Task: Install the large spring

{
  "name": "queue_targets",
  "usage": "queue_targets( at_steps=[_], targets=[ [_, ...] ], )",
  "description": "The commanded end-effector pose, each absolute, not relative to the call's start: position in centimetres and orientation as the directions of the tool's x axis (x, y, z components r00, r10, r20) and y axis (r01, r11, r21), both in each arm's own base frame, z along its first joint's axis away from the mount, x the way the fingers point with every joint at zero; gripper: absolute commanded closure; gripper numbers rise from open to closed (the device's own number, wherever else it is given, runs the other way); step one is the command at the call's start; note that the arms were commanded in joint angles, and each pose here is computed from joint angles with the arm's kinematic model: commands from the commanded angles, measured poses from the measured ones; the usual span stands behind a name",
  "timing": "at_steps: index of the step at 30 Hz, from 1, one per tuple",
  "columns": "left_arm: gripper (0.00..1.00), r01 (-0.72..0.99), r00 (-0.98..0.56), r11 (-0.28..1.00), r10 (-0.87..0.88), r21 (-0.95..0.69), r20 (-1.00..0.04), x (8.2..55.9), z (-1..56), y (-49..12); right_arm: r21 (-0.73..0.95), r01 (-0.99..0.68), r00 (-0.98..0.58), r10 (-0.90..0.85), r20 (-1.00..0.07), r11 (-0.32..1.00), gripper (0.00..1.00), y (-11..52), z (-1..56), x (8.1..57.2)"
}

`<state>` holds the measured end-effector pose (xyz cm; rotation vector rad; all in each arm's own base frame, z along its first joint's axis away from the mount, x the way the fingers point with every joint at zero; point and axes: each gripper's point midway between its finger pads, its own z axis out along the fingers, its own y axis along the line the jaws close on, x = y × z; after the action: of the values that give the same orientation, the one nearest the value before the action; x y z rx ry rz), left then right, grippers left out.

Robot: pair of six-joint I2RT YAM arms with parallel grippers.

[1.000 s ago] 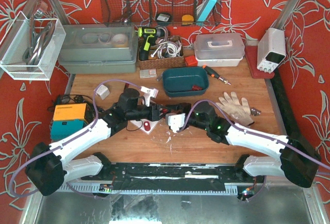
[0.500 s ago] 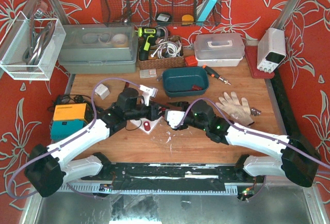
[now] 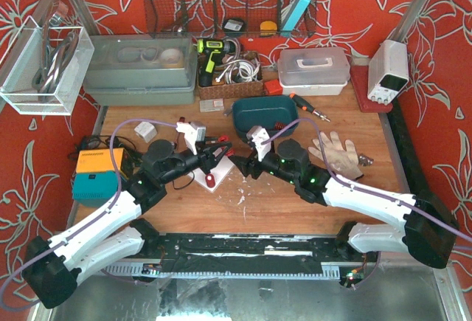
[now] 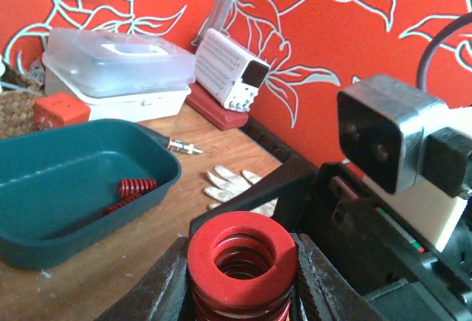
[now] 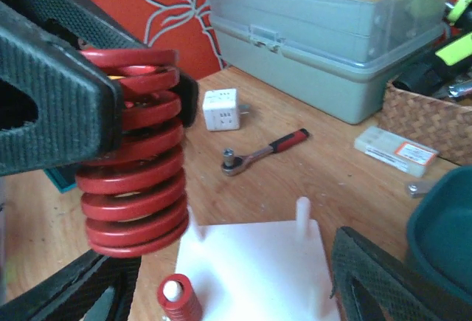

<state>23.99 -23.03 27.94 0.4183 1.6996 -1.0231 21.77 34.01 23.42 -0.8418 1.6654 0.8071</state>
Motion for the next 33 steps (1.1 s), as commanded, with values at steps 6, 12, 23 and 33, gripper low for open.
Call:
queue_targets(
  at_steps=[6, 12, 23, 33],
  targets=[
    [1.00, 0.764, -0.311, 0.518, -0.225, -0.384, -0.923, 23.2, 29.8, -23.5, 0.122, -0.917, -0.162, -0.073, -0.984, 0.380, 0.32, 37.7, 25.5, 19.7],
    [1.00, 0.744, -0.331, 0.546, -0.200, -0.385, -0.922, 23.6, 28.8, -23.4, 0.041, -0.912, -0.069, -0.054, -0.996, 0.409, 0.35, 37.4, 26.3, 19.5],
    [1.00, 0.731, -0.403, 0.536, -0.160, -0.422, -0.901, 23.2, 26.9, -23.7, -0.137, -0.895, 0.106, -0.097, -0.990, 0.425, 0.71, 37.1, 26.3, 18.9],
    [1.00, 0.691, -0.517, 0.617, 0.056, -0.378, -0.854, 22.5, 24.8, -23.0, -0.450, -0.833, 0.355, -0.313, -0.881, 0.322, 1.00, 34.9, 23.4, 17.6]
  ],
)
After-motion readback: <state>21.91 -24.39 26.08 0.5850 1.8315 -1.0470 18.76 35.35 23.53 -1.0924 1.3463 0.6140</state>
